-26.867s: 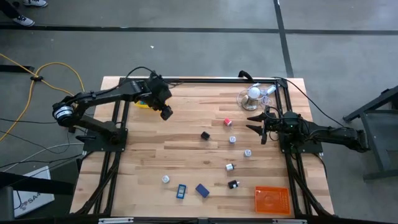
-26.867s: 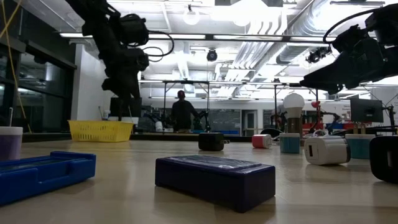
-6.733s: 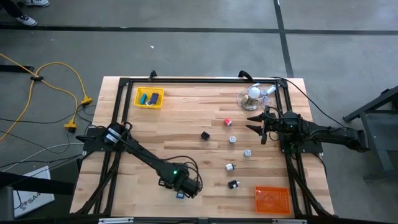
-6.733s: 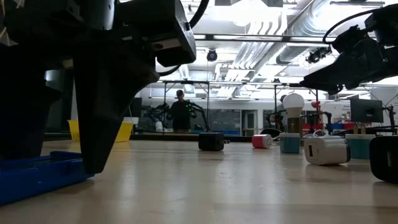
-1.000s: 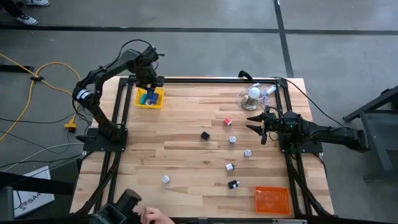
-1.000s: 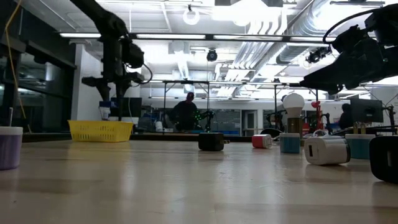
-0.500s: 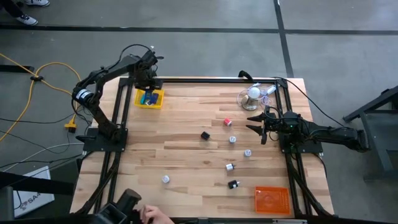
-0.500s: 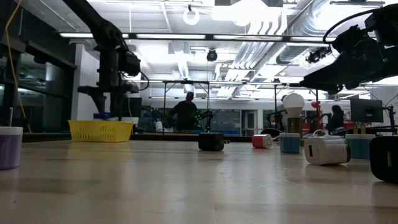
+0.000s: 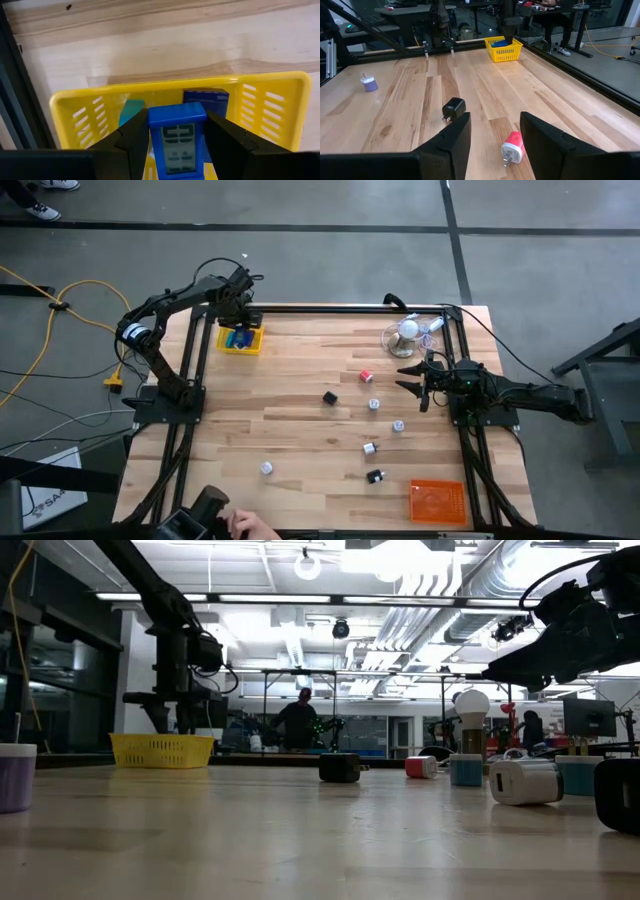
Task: Pick & Place Office items
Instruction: Put the blue digital timer into the yellow bin
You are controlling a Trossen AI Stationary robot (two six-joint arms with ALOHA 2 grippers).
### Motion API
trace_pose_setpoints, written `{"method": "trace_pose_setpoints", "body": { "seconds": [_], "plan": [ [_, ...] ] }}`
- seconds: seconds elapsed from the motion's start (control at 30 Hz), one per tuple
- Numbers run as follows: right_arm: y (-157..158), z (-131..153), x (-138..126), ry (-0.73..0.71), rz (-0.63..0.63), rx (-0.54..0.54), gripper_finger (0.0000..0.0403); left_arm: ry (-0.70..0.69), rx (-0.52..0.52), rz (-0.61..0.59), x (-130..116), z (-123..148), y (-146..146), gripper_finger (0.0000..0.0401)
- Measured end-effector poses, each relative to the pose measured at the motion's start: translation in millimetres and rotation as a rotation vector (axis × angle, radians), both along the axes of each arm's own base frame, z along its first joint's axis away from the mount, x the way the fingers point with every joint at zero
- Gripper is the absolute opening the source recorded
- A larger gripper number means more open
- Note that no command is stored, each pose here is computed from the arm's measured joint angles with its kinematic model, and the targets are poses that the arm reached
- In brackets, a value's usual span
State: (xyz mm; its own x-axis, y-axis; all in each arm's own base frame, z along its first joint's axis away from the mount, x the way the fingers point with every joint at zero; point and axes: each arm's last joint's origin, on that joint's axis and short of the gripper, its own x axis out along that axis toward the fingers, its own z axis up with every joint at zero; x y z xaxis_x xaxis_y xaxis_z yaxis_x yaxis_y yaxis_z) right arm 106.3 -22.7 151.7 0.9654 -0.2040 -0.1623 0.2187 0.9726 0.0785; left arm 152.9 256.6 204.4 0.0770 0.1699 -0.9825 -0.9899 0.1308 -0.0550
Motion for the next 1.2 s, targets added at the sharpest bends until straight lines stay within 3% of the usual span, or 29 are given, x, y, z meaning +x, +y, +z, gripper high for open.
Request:
{"method": "trace_pose_setpoints", "body": {
  "seconds": [1.2],
  "plan": [
    [0,0,0,0.0,0.0,0.0,0.0158,0.041,-0.028,-0.021,9,-11,-7,0.0163]
  ]
}}
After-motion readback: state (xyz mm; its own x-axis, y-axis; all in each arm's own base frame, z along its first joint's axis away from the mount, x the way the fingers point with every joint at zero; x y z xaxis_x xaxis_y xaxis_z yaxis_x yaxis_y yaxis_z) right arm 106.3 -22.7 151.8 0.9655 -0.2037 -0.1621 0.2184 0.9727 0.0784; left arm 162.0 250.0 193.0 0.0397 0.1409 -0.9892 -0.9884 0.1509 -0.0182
